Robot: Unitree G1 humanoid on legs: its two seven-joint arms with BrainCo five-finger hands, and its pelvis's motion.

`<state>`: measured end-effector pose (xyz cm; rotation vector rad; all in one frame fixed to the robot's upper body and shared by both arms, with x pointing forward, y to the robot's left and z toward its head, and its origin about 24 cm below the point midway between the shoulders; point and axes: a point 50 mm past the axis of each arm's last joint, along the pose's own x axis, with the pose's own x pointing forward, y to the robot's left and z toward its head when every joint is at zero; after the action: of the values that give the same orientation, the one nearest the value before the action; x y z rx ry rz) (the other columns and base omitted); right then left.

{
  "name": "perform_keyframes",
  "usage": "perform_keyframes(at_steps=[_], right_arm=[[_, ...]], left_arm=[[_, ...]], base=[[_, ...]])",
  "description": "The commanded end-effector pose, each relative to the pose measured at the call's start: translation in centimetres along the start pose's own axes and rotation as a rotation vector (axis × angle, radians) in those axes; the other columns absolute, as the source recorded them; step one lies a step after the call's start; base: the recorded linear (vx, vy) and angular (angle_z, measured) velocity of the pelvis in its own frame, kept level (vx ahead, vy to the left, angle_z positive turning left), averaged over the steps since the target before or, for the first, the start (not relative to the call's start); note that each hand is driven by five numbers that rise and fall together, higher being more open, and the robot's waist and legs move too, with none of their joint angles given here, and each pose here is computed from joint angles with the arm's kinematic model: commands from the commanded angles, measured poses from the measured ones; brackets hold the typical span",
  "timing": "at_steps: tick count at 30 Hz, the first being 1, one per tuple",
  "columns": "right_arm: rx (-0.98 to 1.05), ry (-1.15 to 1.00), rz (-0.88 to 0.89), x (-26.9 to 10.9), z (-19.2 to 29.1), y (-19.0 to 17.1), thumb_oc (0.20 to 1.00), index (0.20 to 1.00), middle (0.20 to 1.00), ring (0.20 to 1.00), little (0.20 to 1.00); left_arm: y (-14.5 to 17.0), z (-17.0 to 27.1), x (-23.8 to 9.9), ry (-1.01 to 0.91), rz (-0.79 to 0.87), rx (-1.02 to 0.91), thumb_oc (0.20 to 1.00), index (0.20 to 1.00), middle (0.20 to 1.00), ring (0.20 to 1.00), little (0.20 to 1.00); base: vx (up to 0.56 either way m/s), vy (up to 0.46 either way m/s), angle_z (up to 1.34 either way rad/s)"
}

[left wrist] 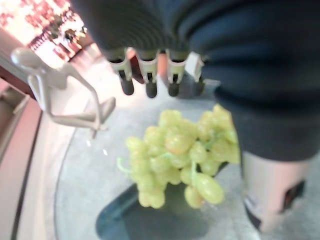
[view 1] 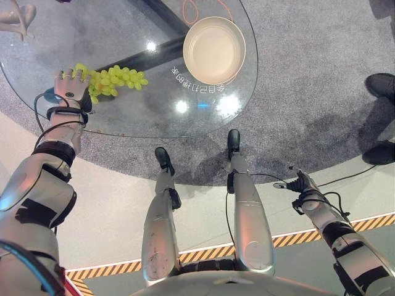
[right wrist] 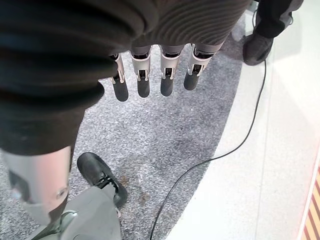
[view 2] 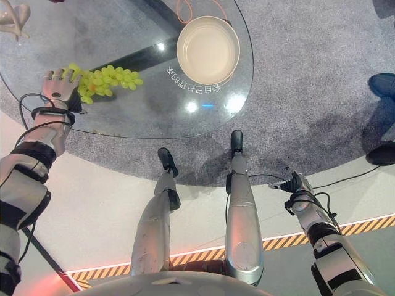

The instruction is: Pick up fruits into the plate

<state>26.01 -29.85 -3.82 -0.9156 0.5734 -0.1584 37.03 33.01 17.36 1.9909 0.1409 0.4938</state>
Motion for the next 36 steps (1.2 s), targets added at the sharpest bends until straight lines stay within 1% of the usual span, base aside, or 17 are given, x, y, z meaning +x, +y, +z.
perform_keyframes(at_steps=[1,4,6,7,11,20,27,31,36], right_arm=[[-0.010,0.034,-0.025,-0.6,-1.7,-0.6,1.000,1.000,1.000,1.000,1.000],[-0.019,0.028,-0.017,-0.6,-1.5,-0.4,1.000,1.000,1.000,1.000,1.000],[-0.019,0.026,-0.013,-0.7,-1.5,-0.2,1.000,1.000,1.000,1.000,1.000],[-0.017,0.021,-0.010,-0.7,-1.5,-0.1,1.000,1.000,1.000,1.000,1.000],[-0.012,0.012,0.000,-0.8,-1.3,0.4,1.000,1.000,1.000,1.000,1.000],[-0.001,-0.001,-0.005,-1.0,-1.1,0.8,1.000,1.000,1.000,1.000,1.000],[0.005,-0.014,-0.020,-0.8,-0.8,0.4,1.000,1.000,1.000,1.000,1.000],[0.005,-0.019,-0.034,-0.7,-0.7,0.0,1.000,1.000,1.000,1.000,1.000],[0.011,-0.033,-0.056,-0.7,-0.4,-0.7,1.000,1.000,1.000,1.000,1.000]], left_arm=[[1.0,-6.2,0.0,0.246,0.093,0.046,1.000,1.000,1.000,1.000,1.000],[1.2,-6.4,-0.1,0.306,0.145,-0.041,1.000,1.000,1.000,1.000,1.000],[1.5,-6.6,-0.1,0.334,0.181,-0.065,1.000,1.000,1.000,1.000,1.000],[1.9,-6.8,0.0,0.367,0.208,-0.092,1.000,1.000,1.000,1.000,1.000],[3.0,-6.9,0.4,0.401,0.272,-0.157,1.000,1.000,1.000,1.000,1.000],[4.8,-6.2,1.3,0.323,0.322,-0.172,1.000,1.000,1.000,1.000,1.000],[5.1,-4.9,1.9,0.200,0.278,-0.144,1.000,1.000,1.000,1.000,1.000],[4.6,-4.2,2.0,0.127,0.207,-0.135,1.000,1.000,1.000,1.000,1.000],[4.1,-3.7,2.1,0.092,0.096,-0.122,1.000,1.000,1.000,1.000,1.000]], base=[[0.01,0.041,0.01],[0.00,0.023,0.00],[0.00,0.000,0.00],[0.00,0.000,0.00],[0.00,0.000,0.00],[0.00,-0.003,0.01],[0.00,0.000,0.00],[0.01,0.026,0.00],[0.02,0.030,-0.02]])
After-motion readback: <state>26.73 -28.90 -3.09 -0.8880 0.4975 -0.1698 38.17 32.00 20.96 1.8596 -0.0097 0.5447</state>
